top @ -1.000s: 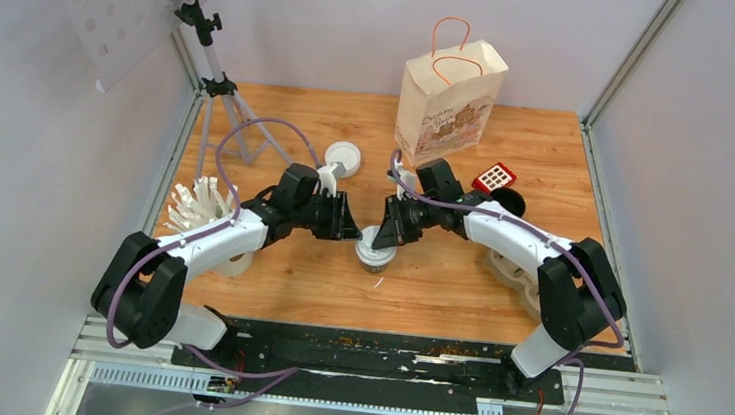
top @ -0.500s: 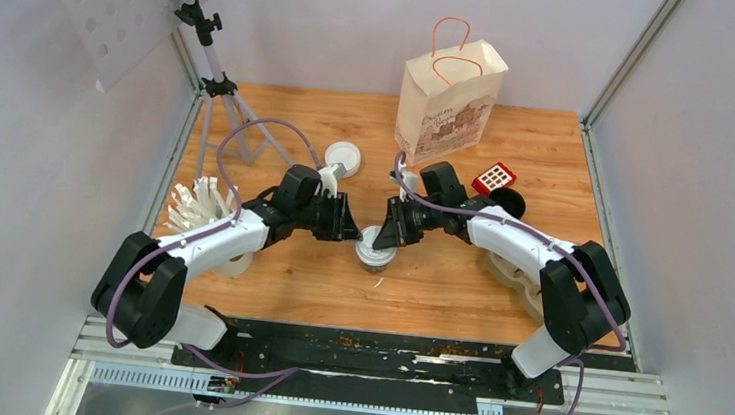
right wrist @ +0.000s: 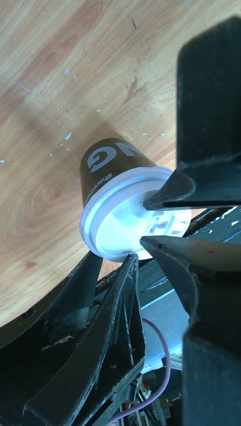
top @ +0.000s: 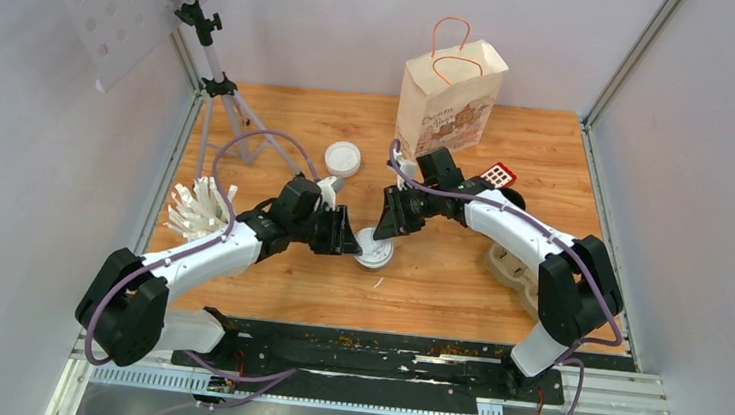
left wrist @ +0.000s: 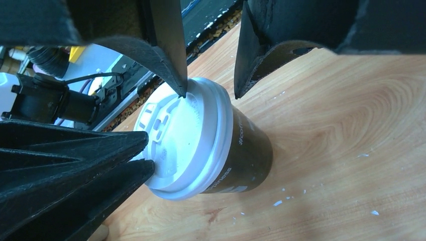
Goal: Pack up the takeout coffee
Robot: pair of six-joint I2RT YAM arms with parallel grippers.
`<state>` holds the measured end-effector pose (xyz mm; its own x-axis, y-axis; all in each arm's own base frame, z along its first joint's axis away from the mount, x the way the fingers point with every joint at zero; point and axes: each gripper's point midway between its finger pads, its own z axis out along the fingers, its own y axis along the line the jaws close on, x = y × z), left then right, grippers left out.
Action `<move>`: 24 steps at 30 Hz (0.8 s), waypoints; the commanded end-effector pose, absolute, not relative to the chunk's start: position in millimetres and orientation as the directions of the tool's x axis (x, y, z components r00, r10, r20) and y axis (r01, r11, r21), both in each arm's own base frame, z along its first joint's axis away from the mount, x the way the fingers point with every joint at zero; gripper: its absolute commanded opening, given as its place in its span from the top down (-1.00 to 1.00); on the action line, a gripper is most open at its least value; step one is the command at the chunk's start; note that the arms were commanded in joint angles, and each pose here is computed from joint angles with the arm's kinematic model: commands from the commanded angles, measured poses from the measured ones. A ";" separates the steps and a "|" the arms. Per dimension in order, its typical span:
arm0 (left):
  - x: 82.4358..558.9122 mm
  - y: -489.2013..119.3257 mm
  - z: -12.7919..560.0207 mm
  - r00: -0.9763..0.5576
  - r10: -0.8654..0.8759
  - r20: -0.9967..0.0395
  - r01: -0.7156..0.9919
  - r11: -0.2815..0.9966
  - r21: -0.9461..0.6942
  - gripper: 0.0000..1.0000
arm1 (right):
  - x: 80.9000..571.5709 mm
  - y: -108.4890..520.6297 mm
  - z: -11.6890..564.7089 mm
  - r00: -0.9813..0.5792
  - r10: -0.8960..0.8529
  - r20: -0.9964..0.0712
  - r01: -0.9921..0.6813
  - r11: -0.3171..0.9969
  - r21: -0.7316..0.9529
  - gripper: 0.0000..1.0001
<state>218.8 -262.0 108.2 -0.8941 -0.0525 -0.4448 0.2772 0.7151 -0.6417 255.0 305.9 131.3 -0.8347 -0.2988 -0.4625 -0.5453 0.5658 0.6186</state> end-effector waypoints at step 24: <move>278.4 -261.1 155.6 -0.761 0.123 -0.637 0.473 0.778 -0.414 -0.11 | 244.9 280.8 161.5 -0.905 0.036 -0.425 -0.293 0.671 0.681 -0.27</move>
